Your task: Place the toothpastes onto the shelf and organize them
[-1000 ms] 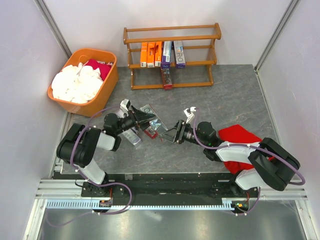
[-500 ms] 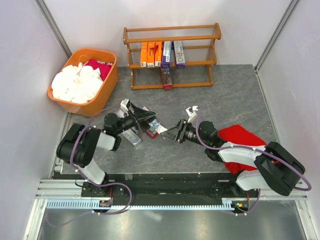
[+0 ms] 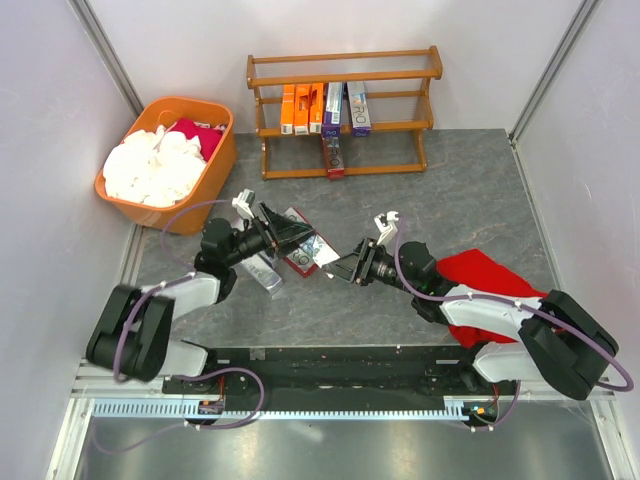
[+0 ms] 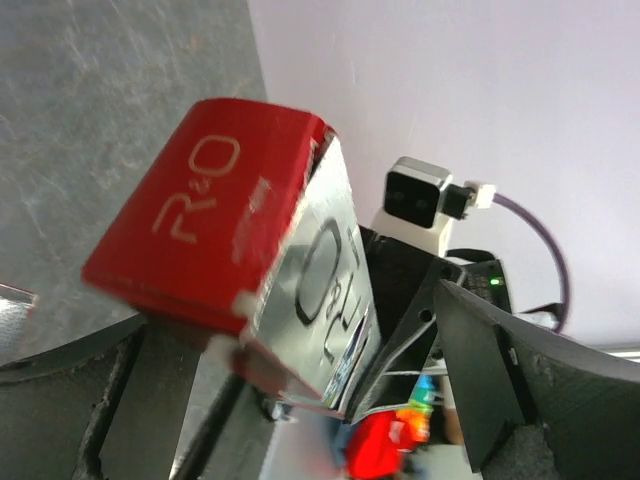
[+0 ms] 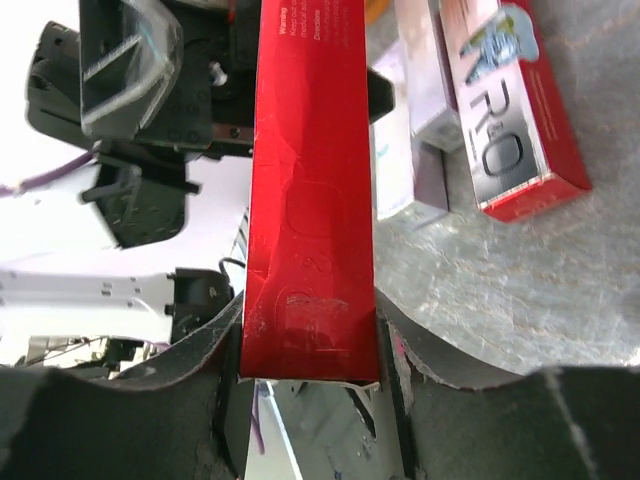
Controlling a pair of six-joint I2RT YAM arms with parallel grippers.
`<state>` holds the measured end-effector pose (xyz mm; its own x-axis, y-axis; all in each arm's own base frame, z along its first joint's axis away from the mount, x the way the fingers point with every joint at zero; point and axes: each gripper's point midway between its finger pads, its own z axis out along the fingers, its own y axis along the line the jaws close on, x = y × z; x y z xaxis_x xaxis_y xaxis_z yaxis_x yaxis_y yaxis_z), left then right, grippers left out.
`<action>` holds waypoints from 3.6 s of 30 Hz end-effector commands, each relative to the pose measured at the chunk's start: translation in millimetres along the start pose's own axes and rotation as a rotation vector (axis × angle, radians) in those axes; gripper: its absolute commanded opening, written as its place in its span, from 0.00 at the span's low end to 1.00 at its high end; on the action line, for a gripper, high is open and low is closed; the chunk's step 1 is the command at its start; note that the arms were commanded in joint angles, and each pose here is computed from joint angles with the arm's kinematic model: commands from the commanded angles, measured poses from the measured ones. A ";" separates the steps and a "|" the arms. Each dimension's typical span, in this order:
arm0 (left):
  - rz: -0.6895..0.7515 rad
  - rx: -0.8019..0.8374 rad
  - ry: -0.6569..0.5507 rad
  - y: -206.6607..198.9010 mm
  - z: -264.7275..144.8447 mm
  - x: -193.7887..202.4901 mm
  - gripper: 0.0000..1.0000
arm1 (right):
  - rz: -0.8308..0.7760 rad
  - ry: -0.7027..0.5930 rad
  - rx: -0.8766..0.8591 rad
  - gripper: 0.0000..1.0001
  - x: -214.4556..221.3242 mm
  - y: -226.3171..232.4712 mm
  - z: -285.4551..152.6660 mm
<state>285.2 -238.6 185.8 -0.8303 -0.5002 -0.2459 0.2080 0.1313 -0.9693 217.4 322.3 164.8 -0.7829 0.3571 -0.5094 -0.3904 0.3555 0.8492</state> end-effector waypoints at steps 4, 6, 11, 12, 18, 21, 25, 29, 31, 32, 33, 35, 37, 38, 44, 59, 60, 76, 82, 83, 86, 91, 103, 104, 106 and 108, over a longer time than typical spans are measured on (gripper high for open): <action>0.301 -0.293 -0.118 13.3 -16.7 -32.2 1.00 | -0.004 -0.101 0.088 0.25 -31.2 -16.0 -5.3; 0.325 -0.355 -0.139 19.5 -23.5 -36.4 1.00 | 0.002 -0.113 0.088 0.24 -36.7 -17.1 -8.6; 0.367 -0.439 -0.182 23.8 -32.4 -47.3 1.00 | 0.010 -0.136 0.142 0.22 -46.3 -31.9 -17.0; 0.371 -0.446 -0.189 21.1 -34.5 -47.8 1.00 | 0.010 -0.145 0.157 0.21 -48.7 -35.8 -18.6; 0.428 -0.487 -0.253 11.6 -47.6 -57.9 1.00 | 0.012 -0.164 0.206 0.20 -57.2 -55.6 -26.1; 0.445 -0.497 -0.262 8.6 -50.1 -59.8 1.00 | 0.007 -0.175 0.236 0.20 -66.3 -66.1 -26.3; 0.450 -0.499 -0.259 8.1 -50.5 -59.8 1.00 | 0.009 -0.228 0.254 0.20 -95.0 -79.5 -29.2; 0.445 -0.495 -0.247 9.7 -48.2 -58.7 1.00 | 0.035 -0.280 0.291 0.20 -121.4 -102.1 -32.3; 0.445 -0.490 -0.239 9.4 -47.0 -57.9 1.00 | 0.053 -0.332 0.290 0.20 -141.0 -113.0 -35.9; 0.446 -0.487 -0.238 9.4 -46.3 -57.9 1.00 | 0.070 -0.340 0.277 0.20 -146.2 -113.9 -36.1; 0.445 -0.488 -0.237 10.1 -46.0 -58.0 1.00 | 0.072 -0.368 0.273 0.19 -156.3 -117.6 -38.4; 0.443 -0.486 -0.233 10.4 -45.4 -57.3 1.00 | 0.094 -0.376 0.279 0.20 -165.9 -126.7 -34.0; 0.441 -0.486 -0.227 11.7 -44.8 -56.5 1.00 | 0.092 -0.399 0.265 0.19 -180.4 -131.4 -28.2; 0.440 -0.487 -0.224 12.9 -44.4 -56.3 1.00 | 0.098 -0.403 0.260 0.20 -184.0 -132.6 -25.3; 0.441 -0.484 -0.207 15.9 -41.3 -55.3 1.00 | 0.092 -0.434 0.248 0.20 -215.3 -146.6 0.6; 0.446 -0.484 -0.178 19.4 -38.5 -53.0 1.00 | 0.246 -0.535 0.204 0.19 -273.8 -226.2 77.9; 0.448 -0.483 -0.176 19.0 -38.4 -53.0 1.00 | 0.240 -0.550 0.175 0.20 -281.7 -222.6 82.5; 0.435 -0.472 -0.161 19.1 -34.5 -51.8 1.00 | 0.364 -0.540 0.163 0.31 -270.1 -257.5 138.3; 0.434 -0.442 -0.129 16.4 -28.8 -48.7 1.00 | 0.397 -0.554 0.174 0.35 -268.2 -261.9 145.3; 0.428 -0.439 -0.127 16.1 -28.3 -48.0 1.00 | 0.399 -0.554 0.172 0.36 -266.4 -262.1 146.5; 0.428 -0.433 -0.125 15.0 -28.3 -47.2 1.00 | 0.404 -0.547 0.167 0.50 -262.5 -263.2 146.9; 0.429 -0.435 -0.130 15.4 -30.1 -46.8 1.00 | 0.400 -0.520 0.176 0.86 -250.7 -259.7 140.8; 0.430 -0.424 -0.131 11.7 -31.3 -44.8 1.00 | 0.422 -0.419 0.279 0.98 -198.4 -259.0 102.2; 0.432 -0.423 -0.131 11.2 -31.4 -44.9 1.00 | 0.425 -0.415 0.278 0.98 -195.4 -258.1 99.3; 0.434 -0.429 -0.134 11.7 -33.0 -45.1 1.00 | 0.425 -0.386 0.283 0.98 -182.3 -255.4 90.8; 0.438 -0.430 -0.137 11.1 -33.5 -45.2 1.00 | 0.416 -0.366 0.286 0.98 -173.9 -251.5 85.4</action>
<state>301.8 -185.9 160.0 -0.6952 -0.4259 -0.5790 0.1858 0.6717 -0.7172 527.2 247.8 67.6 -0.5363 0.8214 -0.1939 0.0108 0.2364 0.9716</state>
